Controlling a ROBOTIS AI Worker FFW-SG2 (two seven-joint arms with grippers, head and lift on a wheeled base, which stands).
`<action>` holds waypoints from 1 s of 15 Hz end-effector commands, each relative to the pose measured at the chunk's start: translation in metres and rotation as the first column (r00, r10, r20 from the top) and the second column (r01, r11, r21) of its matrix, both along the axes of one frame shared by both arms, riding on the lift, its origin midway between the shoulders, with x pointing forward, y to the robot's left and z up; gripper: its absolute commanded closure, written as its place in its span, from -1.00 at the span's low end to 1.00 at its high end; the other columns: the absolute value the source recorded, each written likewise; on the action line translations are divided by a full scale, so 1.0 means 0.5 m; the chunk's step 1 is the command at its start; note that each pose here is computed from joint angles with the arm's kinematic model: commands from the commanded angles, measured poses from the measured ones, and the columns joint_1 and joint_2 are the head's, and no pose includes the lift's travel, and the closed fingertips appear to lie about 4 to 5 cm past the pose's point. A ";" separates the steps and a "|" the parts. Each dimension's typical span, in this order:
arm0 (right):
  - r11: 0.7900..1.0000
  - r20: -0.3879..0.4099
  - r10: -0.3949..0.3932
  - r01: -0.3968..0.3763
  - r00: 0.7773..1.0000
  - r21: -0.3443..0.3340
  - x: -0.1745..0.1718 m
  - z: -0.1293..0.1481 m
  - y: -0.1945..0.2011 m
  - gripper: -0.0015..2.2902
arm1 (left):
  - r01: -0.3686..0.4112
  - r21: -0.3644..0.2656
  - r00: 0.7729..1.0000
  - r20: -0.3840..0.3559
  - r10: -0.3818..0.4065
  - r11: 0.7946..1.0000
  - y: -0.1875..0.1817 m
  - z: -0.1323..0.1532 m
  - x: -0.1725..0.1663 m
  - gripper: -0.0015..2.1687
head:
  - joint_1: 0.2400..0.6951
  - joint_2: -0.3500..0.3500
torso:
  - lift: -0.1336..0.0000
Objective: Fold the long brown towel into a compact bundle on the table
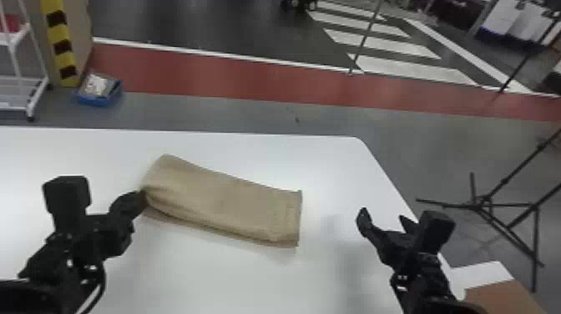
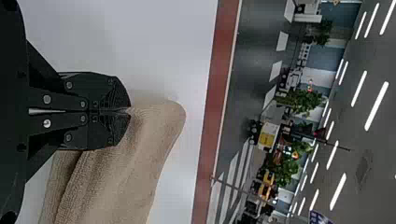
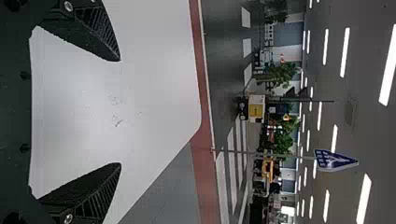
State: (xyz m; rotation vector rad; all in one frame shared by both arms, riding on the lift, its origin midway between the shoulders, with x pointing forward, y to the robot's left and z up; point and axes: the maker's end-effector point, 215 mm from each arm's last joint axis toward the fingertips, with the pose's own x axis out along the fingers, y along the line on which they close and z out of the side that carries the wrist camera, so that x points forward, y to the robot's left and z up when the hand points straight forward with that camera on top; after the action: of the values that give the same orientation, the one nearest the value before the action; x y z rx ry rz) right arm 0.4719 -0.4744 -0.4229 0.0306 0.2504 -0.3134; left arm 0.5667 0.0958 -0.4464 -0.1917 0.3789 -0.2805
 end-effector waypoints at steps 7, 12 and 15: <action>0.999 -0.005 0.035 -0.035 0.999 -0.011 0.043 0.008 0.049 -0.93 | -0.067 0.003 0.998 0.022 0.067 0.998 0.130 0.053 -0.166 0.27 | 1.00 -0.89 | -0.64; 0.998 -0.012 0.062 -0.062 0.998 -0.012 0.066 0.006 0.098 -0.93 | 0.022 0.040 0.995 -0.096 -0.018 0.999 0.054 0.004 -0.236 0.27 | 1.00 -0.94 | -0.64; 0.998 -0.011 0.067 -0.067 0.998 -0.015 0.070 0.013 0.104 -0.93 | -0.005 0.065 0.998 -0.069 0.010 0.998 0.064 0.010 -0.226 -0.09 | 1.00 -0.96 | -0.64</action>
State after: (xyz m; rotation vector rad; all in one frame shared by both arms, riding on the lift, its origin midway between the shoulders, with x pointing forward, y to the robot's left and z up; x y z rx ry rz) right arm 0.5063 -0.4238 -0.4185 0.0066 0.2617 -0.2513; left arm 0.4504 0.1250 -0.4452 -0.1448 0.4752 -0.2612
